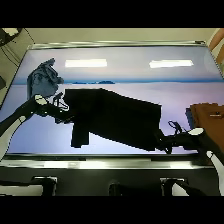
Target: Fold the shirts.
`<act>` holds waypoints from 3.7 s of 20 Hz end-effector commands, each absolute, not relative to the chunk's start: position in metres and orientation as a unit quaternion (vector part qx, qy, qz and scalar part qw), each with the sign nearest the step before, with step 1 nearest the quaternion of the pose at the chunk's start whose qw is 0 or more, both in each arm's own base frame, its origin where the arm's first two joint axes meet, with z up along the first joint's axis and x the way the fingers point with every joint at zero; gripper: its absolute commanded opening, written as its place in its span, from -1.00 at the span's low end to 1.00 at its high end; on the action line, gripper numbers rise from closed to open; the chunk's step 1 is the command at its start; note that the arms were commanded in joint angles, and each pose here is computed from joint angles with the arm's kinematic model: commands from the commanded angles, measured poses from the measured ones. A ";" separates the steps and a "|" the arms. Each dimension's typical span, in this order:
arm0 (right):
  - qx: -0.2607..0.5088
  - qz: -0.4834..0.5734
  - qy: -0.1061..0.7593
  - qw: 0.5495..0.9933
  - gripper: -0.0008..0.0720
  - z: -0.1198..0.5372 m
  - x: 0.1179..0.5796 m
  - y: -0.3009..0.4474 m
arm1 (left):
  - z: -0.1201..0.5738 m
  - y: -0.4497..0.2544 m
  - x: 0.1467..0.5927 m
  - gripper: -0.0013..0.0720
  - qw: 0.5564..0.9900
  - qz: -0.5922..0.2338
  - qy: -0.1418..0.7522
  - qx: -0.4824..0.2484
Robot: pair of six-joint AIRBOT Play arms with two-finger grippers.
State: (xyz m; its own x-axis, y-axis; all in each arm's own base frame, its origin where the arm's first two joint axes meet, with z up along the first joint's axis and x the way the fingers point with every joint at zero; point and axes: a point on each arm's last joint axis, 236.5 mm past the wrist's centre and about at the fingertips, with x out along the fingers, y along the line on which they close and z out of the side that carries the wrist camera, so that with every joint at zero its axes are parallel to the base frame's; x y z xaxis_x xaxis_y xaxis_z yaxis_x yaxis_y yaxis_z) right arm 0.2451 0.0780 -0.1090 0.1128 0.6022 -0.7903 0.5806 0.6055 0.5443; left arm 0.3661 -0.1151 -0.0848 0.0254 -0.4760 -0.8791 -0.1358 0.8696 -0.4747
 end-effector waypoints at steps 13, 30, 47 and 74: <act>0.022 0.034 -0.165 0.985 -0.86 0.560 0.237 0.012 | 0.569 -0.046 0.247 -0.89 0.991 -0.097 -0.089 0.005; 0.150 0.044 0.504 0.849 -0.86 0.185 0.341 0.018 | 0.265 -0.058 0.419 -0.89 0.941 -0.108 0.317 -0.053; 0.329 0.024 0.496 0.803 0.28 0.047 0.468 0.010 | -0.010 -0.114 0.444 0.62 0.742 -0.159 0.629 -0.168; 0.303 0.032 0.735 0.606 0.56 -0.059 0.218 0.026 | -0.099 -0.010 0.258 -0.89 0.643 -0.046 0.710 -0.285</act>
